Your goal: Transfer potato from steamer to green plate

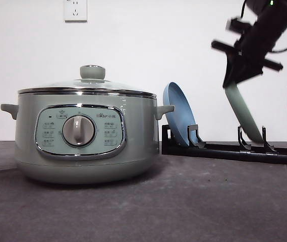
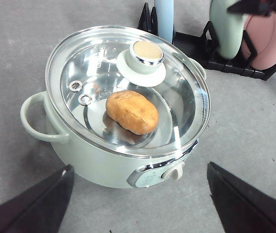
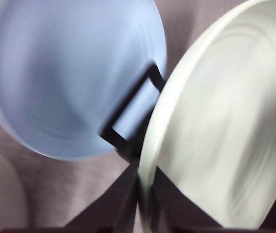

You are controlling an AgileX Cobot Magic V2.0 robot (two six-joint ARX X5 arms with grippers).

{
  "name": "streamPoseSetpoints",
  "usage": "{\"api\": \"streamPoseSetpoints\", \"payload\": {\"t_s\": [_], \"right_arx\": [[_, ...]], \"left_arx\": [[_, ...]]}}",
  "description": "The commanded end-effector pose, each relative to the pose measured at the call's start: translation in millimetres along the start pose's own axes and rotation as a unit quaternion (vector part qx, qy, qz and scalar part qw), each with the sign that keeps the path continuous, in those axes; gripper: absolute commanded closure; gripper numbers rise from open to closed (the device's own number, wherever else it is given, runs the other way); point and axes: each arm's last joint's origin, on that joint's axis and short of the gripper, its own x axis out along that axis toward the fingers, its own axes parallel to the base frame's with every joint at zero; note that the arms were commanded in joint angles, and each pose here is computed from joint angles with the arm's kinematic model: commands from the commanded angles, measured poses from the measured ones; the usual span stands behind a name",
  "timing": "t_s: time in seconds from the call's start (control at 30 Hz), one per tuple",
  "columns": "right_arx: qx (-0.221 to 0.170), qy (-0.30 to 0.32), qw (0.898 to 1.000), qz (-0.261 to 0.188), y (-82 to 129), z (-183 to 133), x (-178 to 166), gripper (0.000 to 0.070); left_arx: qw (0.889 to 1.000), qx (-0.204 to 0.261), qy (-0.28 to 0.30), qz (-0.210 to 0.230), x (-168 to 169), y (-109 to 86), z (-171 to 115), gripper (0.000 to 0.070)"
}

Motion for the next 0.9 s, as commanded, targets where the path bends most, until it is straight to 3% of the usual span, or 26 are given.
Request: {"api": "streamPoseSetpoints", "payload": {"t_s": [0.0, 0.27, 0.57, 0.7, 0.87], "right_arx": [[-0.016, -0.038, 0.999, 0.010, 10.3, 13.4, -17.0, 0.0695], [-0.045, -0.074, 0.995, 0.040, 38.1, 21.4, -71.9, 0.0695], [-0.152, -0.009, 0.988, 0.023, 85.6, -7.3, -131.9, 0.0696], [-0.204, 0.053, 0.977, -0.006, 105.7, -29.8, -147.1, 0.0696], [-0.260, 0.134, 0.956, -0.028, 128.7, -65.4, -148.1, 0.0696]], "left_arx": [[1.000, 0.010, -0.012, -0.003, -2.7, -1.7, 6.7, 0.0144], [1.000, 0.010, -0.012, -0.003, -2.7, -1.7, 6.7, 0.0143], [1.000, 0.010, -0.012, -0.003, -2.6, -1.6, 6.8, 0.0143], [1.000, 0.010, -0.012, -0.003, -2.7, -1.7, 6.8, 0.0143], [1.000, 0.010, -0.012, -0.003, -2.7, -1.7, 6.8, 0.0143]]}}
